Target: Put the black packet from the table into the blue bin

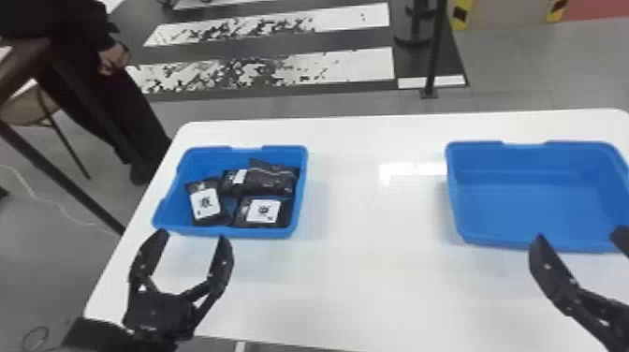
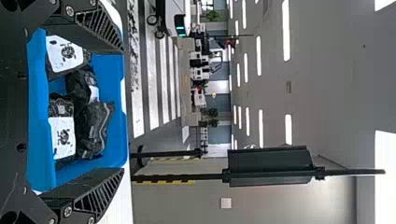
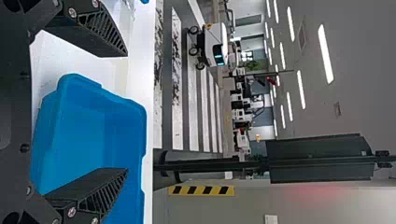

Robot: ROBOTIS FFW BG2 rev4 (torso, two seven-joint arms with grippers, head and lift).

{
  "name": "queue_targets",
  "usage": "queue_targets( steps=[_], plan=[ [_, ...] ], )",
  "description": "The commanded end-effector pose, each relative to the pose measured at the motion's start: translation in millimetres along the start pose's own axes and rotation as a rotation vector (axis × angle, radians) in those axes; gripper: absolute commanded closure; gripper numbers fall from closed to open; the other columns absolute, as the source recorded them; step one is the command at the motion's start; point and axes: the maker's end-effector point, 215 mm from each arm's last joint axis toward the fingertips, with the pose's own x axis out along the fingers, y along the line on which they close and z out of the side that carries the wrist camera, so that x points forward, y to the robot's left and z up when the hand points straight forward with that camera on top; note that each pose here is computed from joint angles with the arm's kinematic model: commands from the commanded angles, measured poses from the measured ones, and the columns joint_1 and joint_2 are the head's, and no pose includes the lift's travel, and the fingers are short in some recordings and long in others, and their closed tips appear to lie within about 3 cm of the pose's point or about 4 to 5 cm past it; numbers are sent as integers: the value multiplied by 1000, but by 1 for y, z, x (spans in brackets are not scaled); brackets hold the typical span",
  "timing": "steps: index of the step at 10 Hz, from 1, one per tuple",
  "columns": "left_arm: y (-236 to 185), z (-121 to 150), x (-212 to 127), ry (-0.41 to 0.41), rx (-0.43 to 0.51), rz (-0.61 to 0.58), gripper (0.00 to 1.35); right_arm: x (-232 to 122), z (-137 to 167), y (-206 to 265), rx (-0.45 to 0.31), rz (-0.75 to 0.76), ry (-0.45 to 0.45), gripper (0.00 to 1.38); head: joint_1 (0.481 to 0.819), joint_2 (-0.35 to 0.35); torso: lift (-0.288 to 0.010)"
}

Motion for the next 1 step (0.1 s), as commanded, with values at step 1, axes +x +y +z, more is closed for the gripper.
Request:
queue_targets(
  steps=[1],
  plan=[
    [0,1,0,-4,-4,3,137,0,0,0,0,-1,-1,137,695,181,-110]
  ],
)
